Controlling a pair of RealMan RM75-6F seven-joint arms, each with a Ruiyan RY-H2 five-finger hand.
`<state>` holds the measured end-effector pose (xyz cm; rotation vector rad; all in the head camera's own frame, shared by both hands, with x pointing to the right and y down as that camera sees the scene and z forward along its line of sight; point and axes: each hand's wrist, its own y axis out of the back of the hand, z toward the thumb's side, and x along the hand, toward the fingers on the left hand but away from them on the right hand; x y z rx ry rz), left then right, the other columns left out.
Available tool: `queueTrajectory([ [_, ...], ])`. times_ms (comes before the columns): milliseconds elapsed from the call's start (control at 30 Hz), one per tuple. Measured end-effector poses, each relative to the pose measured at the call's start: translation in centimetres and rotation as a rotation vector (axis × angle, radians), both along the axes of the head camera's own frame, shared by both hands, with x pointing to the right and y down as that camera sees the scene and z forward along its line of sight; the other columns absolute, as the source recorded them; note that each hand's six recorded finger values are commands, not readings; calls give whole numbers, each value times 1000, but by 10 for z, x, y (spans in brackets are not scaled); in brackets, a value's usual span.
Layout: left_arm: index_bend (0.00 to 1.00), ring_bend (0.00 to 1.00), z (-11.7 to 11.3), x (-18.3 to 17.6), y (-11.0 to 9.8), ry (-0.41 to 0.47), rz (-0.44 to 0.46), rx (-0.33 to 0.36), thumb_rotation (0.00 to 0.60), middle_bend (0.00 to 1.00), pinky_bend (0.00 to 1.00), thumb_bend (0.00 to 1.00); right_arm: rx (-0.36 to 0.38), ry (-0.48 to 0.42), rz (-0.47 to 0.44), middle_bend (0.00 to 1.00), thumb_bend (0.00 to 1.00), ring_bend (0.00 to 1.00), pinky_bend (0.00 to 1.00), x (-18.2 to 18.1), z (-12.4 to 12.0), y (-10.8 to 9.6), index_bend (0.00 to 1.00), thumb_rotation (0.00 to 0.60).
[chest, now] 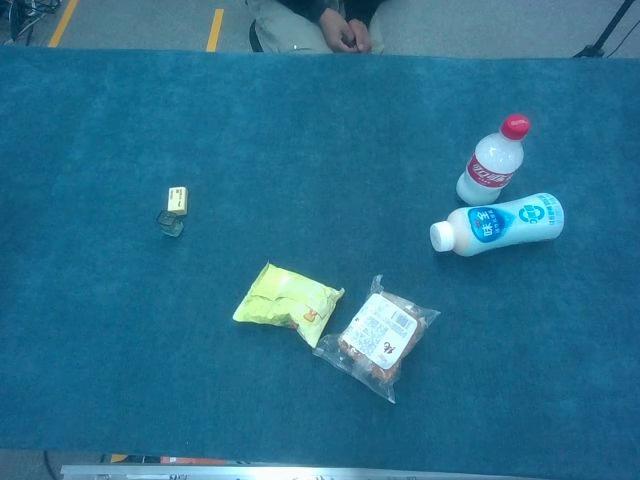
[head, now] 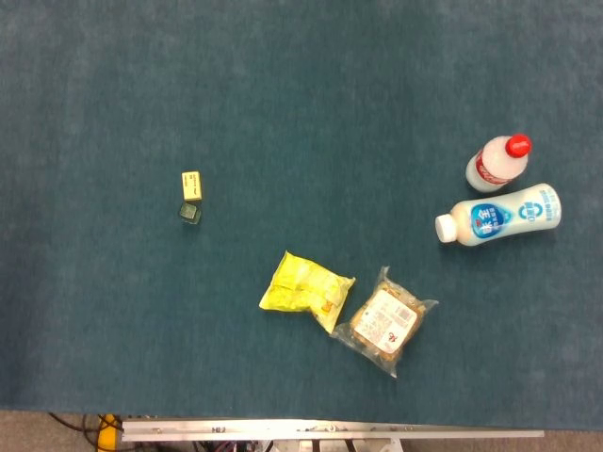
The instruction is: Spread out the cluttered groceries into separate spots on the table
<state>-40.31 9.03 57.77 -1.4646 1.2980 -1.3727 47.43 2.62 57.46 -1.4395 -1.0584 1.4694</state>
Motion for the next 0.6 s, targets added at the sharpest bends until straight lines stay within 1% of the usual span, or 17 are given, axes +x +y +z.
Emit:
queueTrajectory([
  [300, 229, 0, 3, -3, 8, -2, 5, -15, 600, 69, 27, 358, -5, 2, 14, 277, 204, 191, 387, 1, 0, 6, 72, 600],
  [600, 229, 0, 8, 0, 4, 2, 15, -23, 600, 69, 27, 357, -13, -3, 27, 276, 204, 191, 387, 2, 0, 6, 72, 600],
])
